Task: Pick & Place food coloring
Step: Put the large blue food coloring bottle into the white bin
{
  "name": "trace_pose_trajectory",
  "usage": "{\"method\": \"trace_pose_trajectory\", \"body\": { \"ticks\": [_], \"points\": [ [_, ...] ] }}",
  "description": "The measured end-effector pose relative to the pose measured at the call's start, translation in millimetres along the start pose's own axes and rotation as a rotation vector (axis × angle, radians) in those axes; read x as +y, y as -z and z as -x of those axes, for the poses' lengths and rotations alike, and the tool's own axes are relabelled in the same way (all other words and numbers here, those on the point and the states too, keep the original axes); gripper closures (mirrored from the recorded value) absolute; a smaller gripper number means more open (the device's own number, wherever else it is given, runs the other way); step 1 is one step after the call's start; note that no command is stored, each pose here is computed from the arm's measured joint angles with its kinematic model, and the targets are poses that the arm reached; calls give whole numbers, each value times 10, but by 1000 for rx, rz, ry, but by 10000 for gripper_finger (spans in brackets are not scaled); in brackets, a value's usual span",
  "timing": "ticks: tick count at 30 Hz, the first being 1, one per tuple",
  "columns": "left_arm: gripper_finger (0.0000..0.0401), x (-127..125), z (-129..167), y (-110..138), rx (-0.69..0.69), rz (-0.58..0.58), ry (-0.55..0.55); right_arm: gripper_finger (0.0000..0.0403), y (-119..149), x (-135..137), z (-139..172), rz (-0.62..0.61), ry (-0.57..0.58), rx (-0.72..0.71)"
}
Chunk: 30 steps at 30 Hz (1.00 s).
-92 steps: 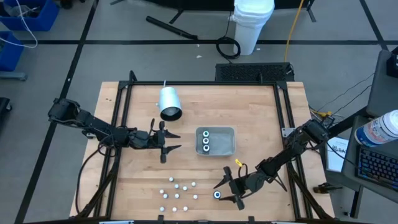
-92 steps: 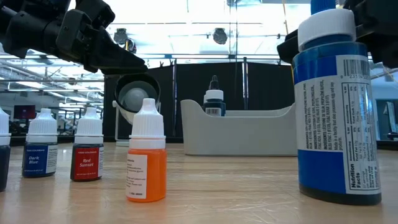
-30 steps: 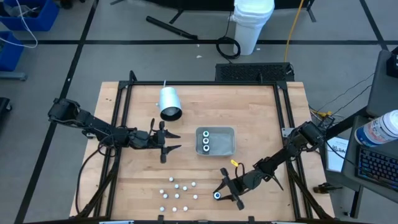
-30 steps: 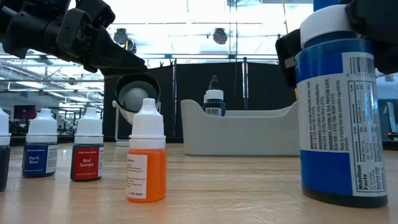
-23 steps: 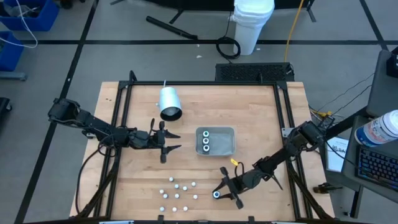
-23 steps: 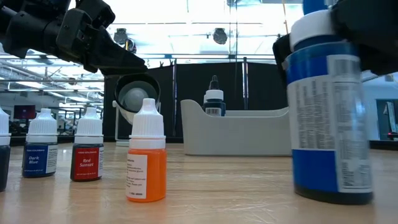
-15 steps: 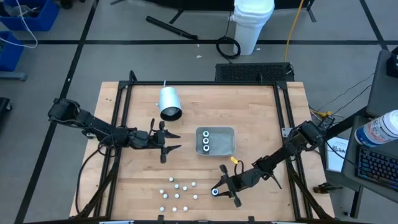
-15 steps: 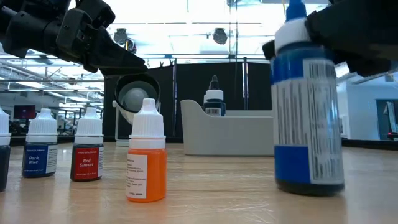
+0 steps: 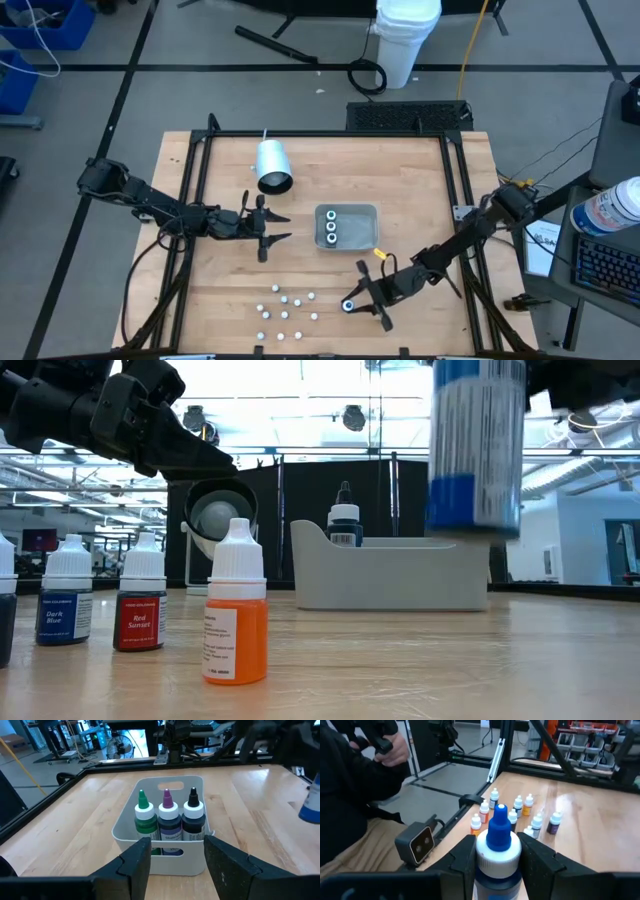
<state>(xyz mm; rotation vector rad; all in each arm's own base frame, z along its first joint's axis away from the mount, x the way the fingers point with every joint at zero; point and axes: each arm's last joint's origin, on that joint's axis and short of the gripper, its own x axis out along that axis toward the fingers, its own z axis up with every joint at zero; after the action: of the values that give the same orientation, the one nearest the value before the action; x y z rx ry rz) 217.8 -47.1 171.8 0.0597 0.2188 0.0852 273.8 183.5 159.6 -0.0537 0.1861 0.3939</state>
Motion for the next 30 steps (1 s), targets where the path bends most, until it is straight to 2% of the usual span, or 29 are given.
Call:
{"method": "trace_pose_trajectory", "body": {
  "ticks": [5, 9, 14, 19, 30],
  "points": [
    [212, -1, 0, 0, 0, -6, 0, 293, -280, -22, 79, 72, 11, 30],
    [212, 0, 0, -1, 0, -9, 0, 293, -589, -86, 148, 123, 91, 75],
    [212, 0, 0, 4, 5, -10, 0, 293, -852, -186, 268, 163, 127, 105],
    [212, 0, 0, 17, 18, -14, 0, 293, -986, -386, 443, 178, 260, 130],
    [212, 0, 0, 21, 21, -14, 0, 293, -1028, -824, 542, 155, 397, 171]
  ]
}}
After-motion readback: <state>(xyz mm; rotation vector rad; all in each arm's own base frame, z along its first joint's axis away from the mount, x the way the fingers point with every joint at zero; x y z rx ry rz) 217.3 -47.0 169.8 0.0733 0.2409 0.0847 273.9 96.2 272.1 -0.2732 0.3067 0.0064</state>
